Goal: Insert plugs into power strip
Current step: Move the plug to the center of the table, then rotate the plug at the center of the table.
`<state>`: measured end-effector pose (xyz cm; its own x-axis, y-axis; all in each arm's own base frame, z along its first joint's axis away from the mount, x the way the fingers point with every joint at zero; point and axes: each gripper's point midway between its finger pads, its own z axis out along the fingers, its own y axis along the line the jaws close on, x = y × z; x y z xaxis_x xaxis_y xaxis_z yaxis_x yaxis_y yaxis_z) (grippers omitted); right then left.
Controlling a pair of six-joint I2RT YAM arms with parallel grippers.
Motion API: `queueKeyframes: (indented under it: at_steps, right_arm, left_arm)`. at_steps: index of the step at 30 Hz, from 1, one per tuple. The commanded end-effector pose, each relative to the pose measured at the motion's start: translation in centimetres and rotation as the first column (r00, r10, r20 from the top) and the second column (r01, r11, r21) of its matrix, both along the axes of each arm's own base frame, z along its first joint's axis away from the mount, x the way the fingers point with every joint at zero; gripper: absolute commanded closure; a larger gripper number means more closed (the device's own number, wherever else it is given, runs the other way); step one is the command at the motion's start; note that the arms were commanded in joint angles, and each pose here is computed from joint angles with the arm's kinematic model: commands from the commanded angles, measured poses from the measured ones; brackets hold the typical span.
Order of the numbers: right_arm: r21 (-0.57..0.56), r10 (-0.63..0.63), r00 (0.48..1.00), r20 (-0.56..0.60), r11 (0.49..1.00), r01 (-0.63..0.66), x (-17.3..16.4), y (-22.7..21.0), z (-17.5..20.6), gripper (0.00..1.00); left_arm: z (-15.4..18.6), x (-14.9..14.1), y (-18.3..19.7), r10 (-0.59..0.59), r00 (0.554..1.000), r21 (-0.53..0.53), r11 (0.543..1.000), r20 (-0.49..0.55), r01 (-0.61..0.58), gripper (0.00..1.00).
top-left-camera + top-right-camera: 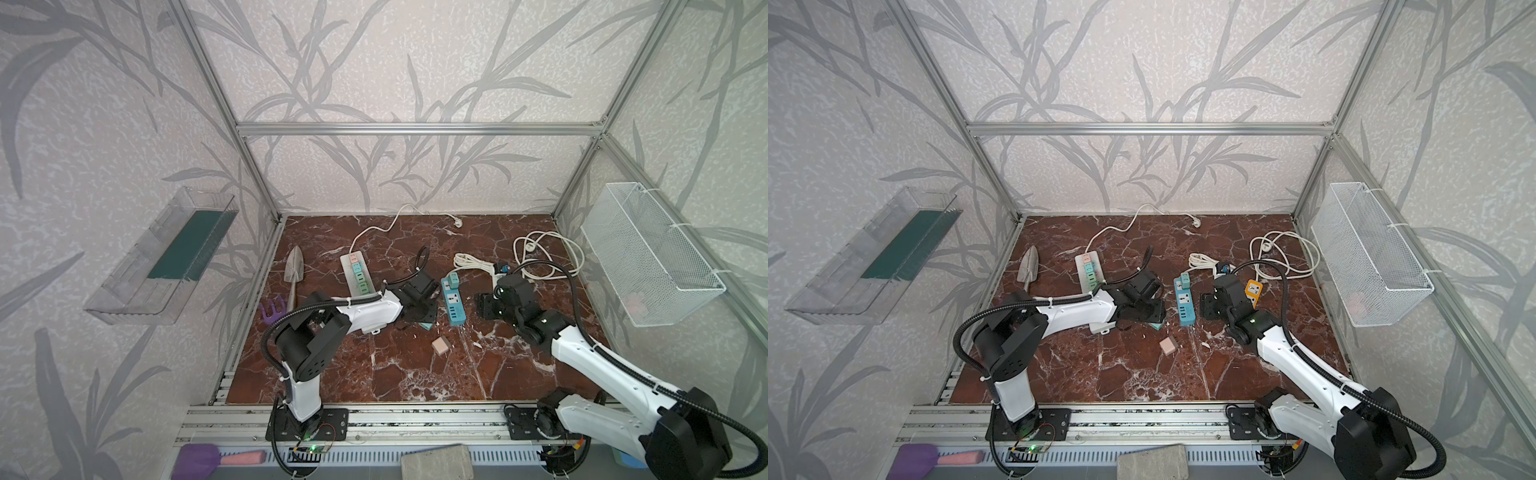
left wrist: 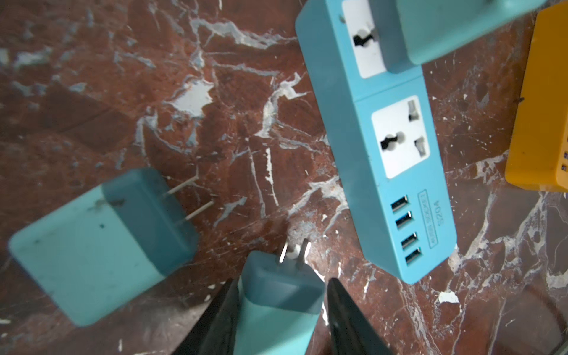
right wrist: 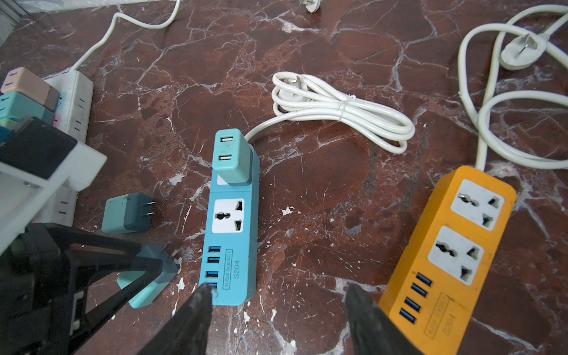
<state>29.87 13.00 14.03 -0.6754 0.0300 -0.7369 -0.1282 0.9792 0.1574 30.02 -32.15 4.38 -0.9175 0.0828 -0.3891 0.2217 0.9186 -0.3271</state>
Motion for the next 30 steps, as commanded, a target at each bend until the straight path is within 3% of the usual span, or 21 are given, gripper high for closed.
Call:
queueKeyframes:
  at_steps: [1, 7, 17, 22, 30]
  right_arm:
    - [-0.011, 0.002, 1.000, 0.012, 1.000, -0.002, 0.2, -0.1, -0.1, 0.31]
    - [-0.009, 0.006, 1.000, 0.013, 1.000, -0.006, 0.1, -0.1, 0.0, 0.28]
    - [-0.010, 0.004, 1.000, 0.019, 1.000, -0.004, 0.0, -0.2, 0.1, 0.27]
    - [-0.004, 0.009, 1.000, 0.020, 1.000, -0.008, 0.0, -0.1, 0.2, 0.26]
    - [0.002, 0.015, 1.000, 0.022, 1.000, -0.015, -0.1, 0.0, 0.3, 0.26]
  left_arm:
    - [-0.3, 0.3, 1.2, -0.008, 1.000, 0.094, 0.996, 0.003, 0.008, 0.53]
    - [0.9, 1.0, 3.3, -0.033, 0.997, 0.208, 0.978, 0.067, 0.018, 0.49]
    - [-0.7, 2.3, 4.1, 0.044, 0.998, 0.196, 0.979, 0.042, -0.051, 0.44]
    - [-0.7, 4.5, 5.4, 0.109, 0.987, 0.188, 0.974, 0.117, -0.130, 0.41]
    - [-0.4, 8.4, 5.4, 0.132, 0.973, 0.151, 0.975, 0.190, -0.162, 0.40]
